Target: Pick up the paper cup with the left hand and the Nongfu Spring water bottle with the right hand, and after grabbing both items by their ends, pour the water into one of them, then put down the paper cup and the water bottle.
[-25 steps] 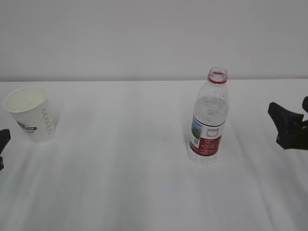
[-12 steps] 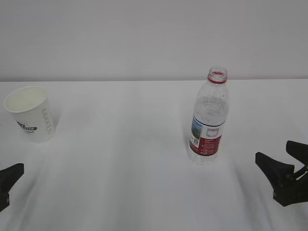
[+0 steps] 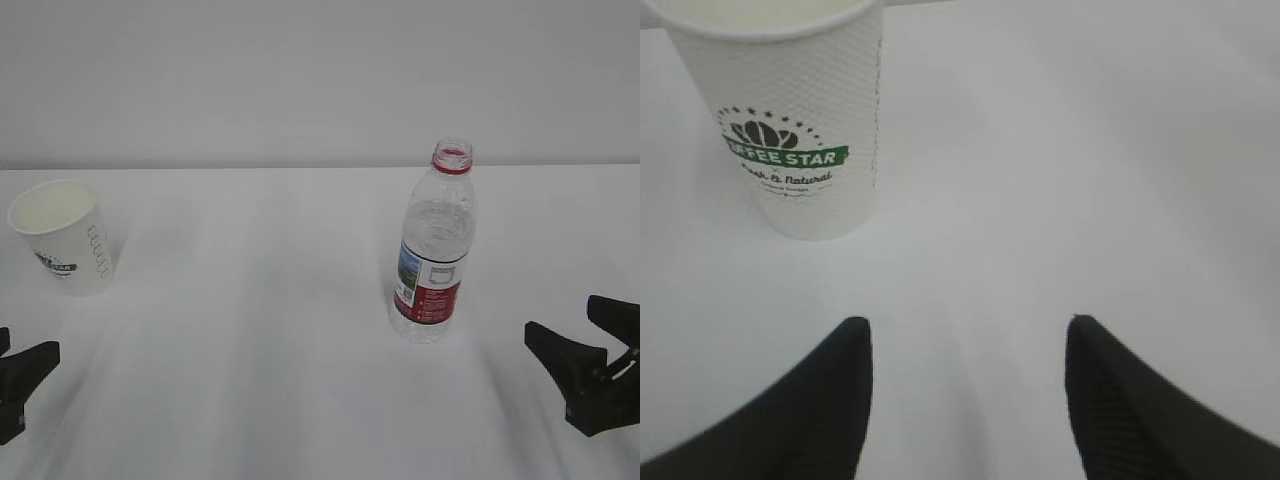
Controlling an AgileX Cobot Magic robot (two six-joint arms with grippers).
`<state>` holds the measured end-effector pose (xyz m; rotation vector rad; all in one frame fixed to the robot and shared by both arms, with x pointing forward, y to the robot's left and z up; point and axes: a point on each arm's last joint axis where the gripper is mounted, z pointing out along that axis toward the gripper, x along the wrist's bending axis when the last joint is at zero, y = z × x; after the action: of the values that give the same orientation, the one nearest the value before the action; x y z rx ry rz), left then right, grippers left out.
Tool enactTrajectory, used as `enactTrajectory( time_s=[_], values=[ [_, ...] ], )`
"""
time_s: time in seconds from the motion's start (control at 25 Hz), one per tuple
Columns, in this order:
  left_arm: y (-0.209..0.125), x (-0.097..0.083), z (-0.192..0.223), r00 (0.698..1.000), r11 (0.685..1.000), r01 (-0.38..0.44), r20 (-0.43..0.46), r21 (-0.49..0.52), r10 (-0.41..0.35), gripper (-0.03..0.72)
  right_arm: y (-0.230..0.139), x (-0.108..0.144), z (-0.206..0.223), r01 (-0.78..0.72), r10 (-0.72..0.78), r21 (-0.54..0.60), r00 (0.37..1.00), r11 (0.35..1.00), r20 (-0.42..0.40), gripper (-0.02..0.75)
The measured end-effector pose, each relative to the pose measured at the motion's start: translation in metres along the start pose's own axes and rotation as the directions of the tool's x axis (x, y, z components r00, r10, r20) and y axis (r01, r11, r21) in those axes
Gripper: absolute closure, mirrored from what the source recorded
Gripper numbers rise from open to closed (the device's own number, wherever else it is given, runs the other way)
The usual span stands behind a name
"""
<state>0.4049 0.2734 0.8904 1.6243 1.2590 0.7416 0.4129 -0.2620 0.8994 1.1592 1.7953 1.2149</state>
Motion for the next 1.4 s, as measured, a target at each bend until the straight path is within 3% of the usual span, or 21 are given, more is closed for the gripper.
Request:
enactTrajectory(
  time_s=[0.48, 0.88, 1.0, 1.12, 1.24, 1.4],
  values=[
    [0.0, -0.002, 0.0, 1.0, 1.0, -0.008, 0.018, 0.001, 0.008, 0.258, 0.0, 0.002, 0.0, 0.008, -0.008, -0.002, 1.0, 1.0, -0.018, 0.155],
    [0.0, -0.002, 0.0, 1.0, 1.0, -0.008, 0.02, 0.002, 0.008, 0.257, 0.003, 0.012, 0.002, 0.123, -0.126, -0.032, 0.982, 0.992, -0.137, 0.15],
    [0.0, -0.002, 0.0, 1.0, 1.0, -0.008, 0.02, 0.002, 0.008, 0.226, 0.006, 0.013, 0.006, 0.145, -0.152, -0.053, 0.974, 0.988, -0.169, 0.136],
    [0.0, -0.002, 0.0, 1.0, 1.0, -0.008, 0.02, 0.002, 0.008, 0.151, 0.009, 0.015, 0.013, 0.065, -0.075, -0.051, 0.971, 0.997, -0.225, 0.097],
    [0.0, -0.002, 0.0, 1.0, 1.0, -0.008, 0.02, 0.002, 0.008, 0.095, 0.007, 0.013, 0.021, 0.009, -0.015, -0.025, 0.974, 1.0, -0.228, 0.082],
    [0.0, -0.002, 0.0, 1.0, 1.0, -0.009, 0.022, 0.002, 0.009, 0.081, 0.004, 0.011, 0.023, 0.026, -0.029, -0.014, 0.976, 1.0, -0.215, 0.077]
  ],
)
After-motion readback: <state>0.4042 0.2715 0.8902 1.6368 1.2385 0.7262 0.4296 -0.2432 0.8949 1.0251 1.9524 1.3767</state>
